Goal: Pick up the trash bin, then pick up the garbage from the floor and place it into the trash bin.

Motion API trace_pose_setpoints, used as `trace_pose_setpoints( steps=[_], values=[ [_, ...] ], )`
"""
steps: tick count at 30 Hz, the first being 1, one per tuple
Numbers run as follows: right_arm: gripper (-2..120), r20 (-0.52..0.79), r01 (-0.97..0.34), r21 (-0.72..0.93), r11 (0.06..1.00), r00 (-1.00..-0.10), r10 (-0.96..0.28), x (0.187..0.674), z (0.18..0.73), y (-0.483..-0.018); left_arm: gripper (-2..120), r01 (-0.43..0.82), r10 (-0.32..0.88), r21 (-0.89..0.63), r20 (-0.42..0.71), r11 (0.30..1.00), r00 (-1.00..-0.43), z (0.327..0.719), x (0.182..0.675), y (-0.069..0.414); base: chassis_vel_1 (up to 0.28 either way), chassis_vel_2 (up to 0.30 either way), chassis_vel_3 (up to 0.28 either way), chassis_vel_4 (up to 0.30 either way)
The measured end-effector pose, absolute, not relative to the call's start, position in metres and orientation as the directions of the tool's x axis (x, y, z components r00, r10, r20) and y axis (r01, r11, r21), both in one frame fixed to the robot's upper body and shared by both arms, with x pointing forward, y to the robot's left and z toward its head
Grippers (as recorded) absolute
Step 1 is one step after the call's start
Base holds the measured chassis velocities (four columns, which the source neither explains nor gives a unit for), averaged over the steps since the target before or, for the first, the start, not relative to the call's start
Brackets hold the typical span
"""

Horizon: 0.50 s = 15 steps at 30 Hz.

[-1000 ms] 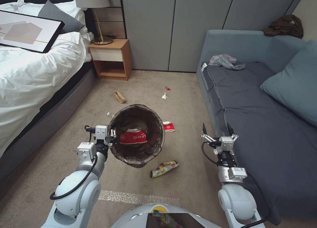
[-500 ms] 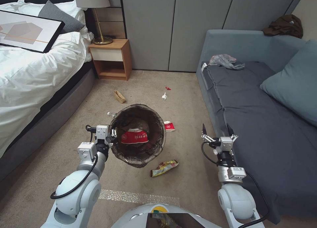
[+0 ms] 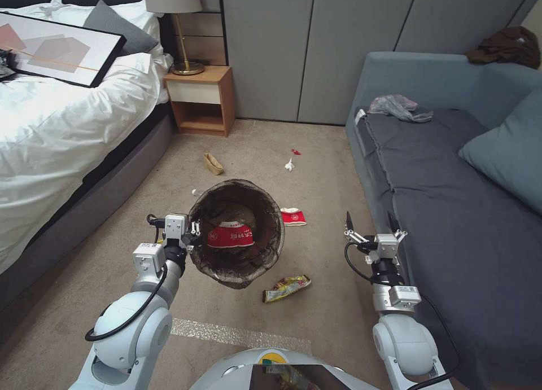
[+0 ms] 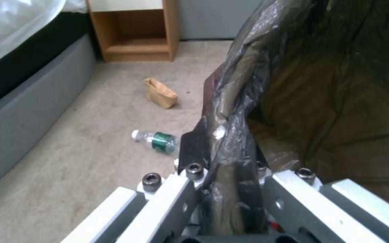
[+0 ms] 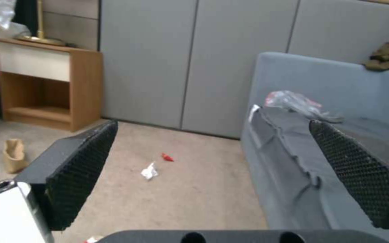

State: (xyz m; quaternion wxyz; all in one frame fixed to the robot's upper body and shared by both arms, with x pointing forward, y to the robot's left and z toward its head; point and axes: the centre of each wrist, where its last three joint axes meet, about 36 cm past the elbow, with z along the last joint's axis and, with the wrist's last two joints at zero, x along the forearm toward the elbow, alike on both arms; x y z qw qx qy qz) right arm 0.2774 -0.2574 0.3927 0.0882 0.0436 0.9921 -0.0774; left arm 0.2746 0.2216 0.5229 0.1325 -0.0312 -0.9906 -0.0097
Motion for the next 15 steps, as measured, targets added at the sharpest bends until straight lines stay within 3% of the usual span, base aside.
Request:
trace_pose_setpoints(
  steps=[15],
  values=[
    [100,-0.179,0.096,-0.146,0.985,-0.981,0.069,0.2776,0.3919,-0.2565,0,0.079,0.073,0.017,0.241,0.997,-0.968,0.5233,0.2726,0.222,0.022,0.019,0.014,0.018]
  ],
)
